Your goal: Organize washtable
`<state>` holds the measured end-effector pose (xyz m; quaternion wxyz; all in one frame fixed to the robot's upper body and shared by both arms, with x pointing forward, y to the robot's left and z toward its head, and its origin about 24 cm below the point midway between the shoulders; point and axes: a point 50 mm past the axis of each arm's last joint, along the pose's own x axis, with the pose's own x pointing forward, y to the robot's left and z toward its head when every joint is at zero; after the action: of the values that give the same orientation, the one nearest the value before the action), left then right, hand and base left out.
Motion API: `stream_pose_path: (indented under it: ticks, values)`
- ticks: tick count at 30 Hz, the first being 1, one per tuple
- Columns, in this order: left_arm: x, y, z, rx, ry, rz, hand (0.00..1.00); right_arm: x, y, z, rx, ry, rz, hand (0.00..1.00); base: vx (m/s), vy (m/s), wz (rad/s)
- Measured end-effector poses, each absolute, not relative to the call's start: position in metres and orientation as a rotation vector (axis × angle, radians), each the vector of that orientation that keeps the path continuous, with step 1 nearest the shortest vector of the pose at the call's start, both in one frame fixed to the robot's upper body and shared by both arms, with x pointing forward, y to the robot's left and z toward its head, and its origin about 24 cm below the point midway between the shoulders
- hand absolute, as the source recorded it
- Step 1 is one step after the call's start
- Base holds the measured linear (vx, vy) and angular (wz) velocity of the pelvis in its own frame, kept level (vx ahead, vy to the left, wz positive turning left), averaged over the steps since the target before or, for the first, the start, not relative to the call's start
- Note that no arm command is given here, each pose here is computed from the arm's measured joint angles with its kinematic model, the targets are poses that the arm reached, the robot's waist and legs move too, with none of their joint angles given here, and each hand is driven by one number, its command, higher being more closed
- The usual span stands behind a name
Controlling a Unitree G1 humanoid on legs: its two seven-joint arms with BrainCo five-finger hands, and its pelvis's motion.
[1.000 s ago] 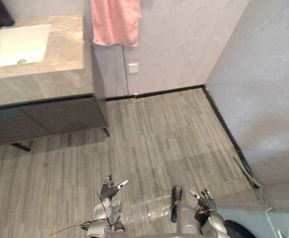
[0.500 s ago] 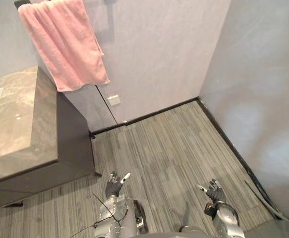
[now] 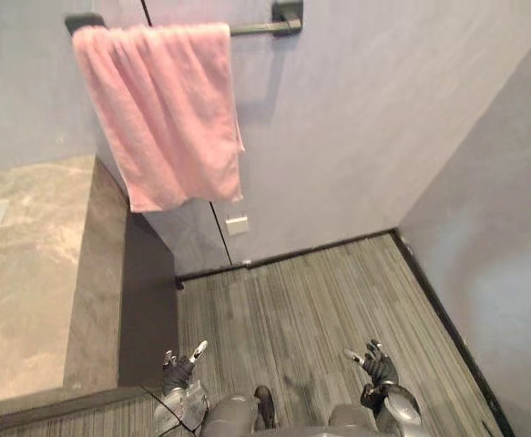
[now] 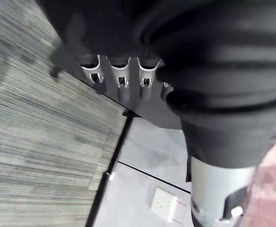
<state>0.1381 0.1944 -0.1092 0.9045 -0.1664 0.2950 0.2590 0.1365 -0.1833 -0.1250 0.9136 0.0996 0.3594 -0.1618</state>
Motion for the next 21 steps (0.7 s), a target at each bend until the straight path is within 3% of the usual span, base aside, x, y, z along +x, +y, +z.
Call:
stream_pose_path:
  ticks: [5,13,21]
  values:
    - [0.170,0.187,-0.091,-0.341,0.501,0.457,0.00,0.130,-0.188,-0.125,0.197,0.744,-0.348,0.00,0.38,-0.126,1.02]
    - [0.172,0.172,-0.083,-0.332,0.463,0.425,0.00,0.154,-0.197,-0.106,0.172,0.622,-0.314,0.00,0.28,-0.210,0.42]
    - [0.180,0.189,-0.063,-0.303,0.349,0.465,0.00,0.151,-0.221,-0.098,0.152,0.561,-0.396,0.00,0.09,0.009,0.22]
